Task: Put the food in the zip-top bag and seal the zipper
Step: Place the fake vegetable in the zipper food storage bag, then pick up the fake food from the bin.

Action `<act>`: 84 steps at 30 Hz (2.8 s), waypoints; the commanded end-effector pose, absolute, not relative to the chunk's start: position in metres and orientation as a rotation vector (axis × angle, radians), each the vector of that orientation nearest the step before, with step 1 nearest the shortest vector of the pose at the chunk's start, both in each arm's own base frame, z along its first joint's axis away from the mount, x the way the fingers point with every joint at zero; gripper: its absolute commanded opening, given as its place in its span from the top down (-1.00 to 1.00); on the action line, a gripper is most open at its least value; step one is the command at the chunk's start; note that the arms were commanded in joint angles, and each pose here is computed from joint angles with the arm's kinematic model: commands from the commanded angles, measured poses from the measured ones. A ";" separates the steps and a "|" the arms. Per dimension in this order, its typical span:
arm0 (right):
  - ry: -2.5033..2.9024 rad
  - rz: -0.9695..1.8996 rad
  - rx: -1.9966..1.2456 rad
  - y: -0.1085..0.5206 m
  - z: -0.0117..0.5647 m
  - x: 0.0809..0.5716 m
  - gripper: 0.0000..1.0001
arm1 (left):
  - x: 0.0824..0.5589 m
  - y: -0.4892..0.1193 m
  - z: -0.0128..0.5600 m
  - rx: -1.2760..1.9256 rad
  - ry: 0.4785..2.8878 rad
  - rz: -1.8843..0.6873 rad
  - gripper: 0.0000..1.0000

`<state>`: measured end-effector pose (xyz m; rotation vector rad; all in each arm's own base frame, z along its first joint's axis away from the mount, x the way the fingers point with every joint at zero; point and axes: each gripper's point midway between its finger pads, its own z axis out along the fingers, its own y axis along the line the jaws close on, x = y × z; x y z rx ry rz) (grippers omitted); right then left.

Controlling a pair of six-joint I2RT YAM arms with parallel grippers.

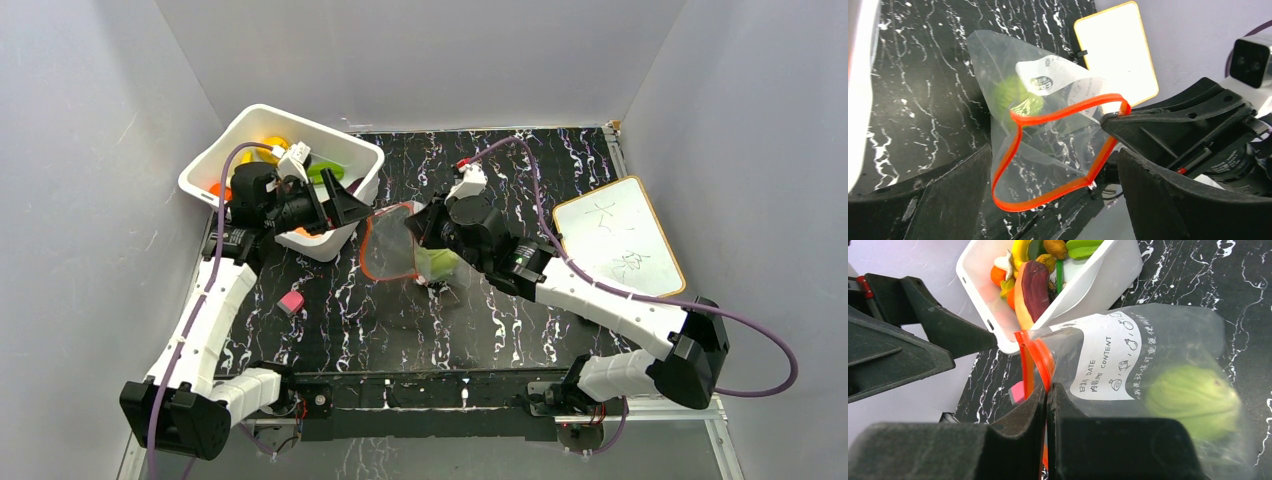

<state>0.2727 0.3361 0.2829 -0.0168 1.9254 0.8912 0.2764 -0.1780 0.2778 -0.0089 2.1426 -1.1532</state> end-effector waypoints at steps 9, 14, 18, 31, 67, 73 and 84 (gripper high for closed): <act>1.822 0.896 0.121 0.312 0.319 0.277 1.00 | 0.258 -0.176 0.252 0.050 2.209 -1.134 -0.70; 1.827 0.891 0.125 0.311 0.318 0.277 1.00 | 0.256 -0.183 0.238 0.043 2.243 -1.209 -0.21; 1.831 0.883 0.134 0.307 0.314 0.275 1.00 | 0.258 -0.184 0.230 0.020 2.260 -1.217 0.42; 1.823 0.657 -0.054 0.274 0.294 0.271 1.00 | 0.284 -0.215 0.232 0.077 2.203 -1.341 1.00; 1.860 0.600 -0.083 0.253 0.280 0.258 1.00 | 0.424 -0.010 0.174 -0.212 2.392 0.180 -0.63; 1.838 0.584 -0.096 0.253 0.291 0.261 1.00 | 0.438 0.021 0.166 -0.273 2.385 0.277 -0.78; 1.812 0.585 -0.098 0.253 0.306 0.263 1.00 | 0.466 0.048 0.137 -0.269 2.442 0.427 -0.90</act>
